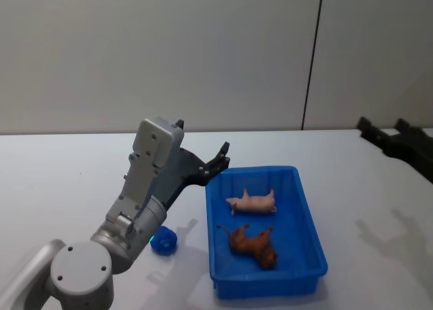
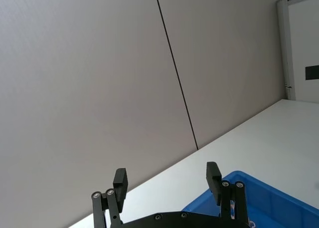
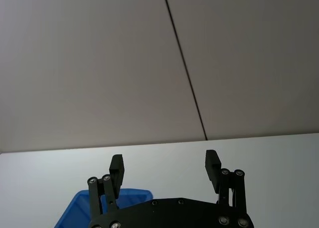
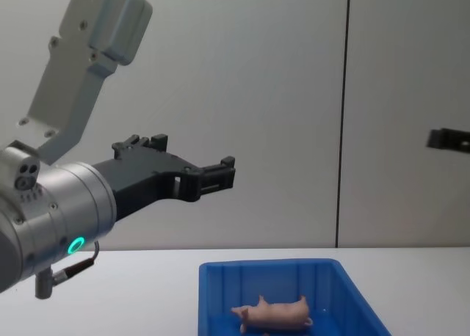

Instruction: Pick up the two dolls from the table and place them into the box.

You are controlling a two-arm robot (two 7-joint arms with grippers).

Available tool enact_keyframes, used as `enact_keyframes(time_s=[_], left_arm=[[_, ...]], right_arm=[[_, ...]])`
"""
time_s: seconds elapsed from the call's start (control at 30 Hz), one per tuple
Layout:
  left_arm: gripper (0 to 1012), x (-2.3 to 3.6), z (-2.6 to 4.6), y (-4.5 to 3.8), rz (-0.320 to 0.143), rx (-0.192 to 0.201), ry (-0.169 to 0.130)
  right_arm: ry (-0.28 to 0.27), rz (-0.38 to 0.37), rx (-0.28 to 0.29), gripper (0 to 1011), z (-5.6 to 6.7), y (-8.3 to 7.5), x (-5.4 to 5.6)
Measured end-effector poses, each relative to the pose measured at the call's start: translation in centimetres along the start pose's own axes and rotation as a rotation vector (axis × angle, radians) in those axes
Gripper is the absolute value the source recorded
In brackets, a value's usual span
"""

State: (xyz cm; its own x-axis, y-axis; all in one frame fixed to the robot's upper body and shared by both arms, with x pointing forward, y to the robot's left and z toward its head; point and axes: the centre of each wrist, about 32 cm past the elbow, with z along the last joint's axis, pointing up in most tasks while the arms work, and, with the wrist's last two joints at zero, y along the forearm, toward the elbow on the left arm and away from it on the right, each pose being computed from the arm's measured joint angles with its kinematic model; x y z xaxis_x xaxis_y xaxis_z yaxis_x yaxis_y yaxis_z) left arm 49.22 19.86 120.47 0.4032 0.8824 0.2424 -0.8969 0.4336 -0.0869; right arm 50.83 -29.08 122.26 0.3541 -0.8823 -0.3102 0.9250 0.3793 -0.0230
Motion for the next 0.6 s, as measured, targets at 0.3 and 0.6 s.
enact_keyframes(time_s=[0.3, 0.6], left_arm=[[1001, 0.66, 0.63, 0.24, 0.024, -0.014, 0.009], [1001, 1.64, 1.44, 1.85, 0.073, 0.015, 0.035]], right_arm=[[0.026, -0.071, 0.053, 1001, -0.2, -1.1, 0.8], [0.040, -0.107, 0.080, 1001, -0.3, -1.7, 1.2]])
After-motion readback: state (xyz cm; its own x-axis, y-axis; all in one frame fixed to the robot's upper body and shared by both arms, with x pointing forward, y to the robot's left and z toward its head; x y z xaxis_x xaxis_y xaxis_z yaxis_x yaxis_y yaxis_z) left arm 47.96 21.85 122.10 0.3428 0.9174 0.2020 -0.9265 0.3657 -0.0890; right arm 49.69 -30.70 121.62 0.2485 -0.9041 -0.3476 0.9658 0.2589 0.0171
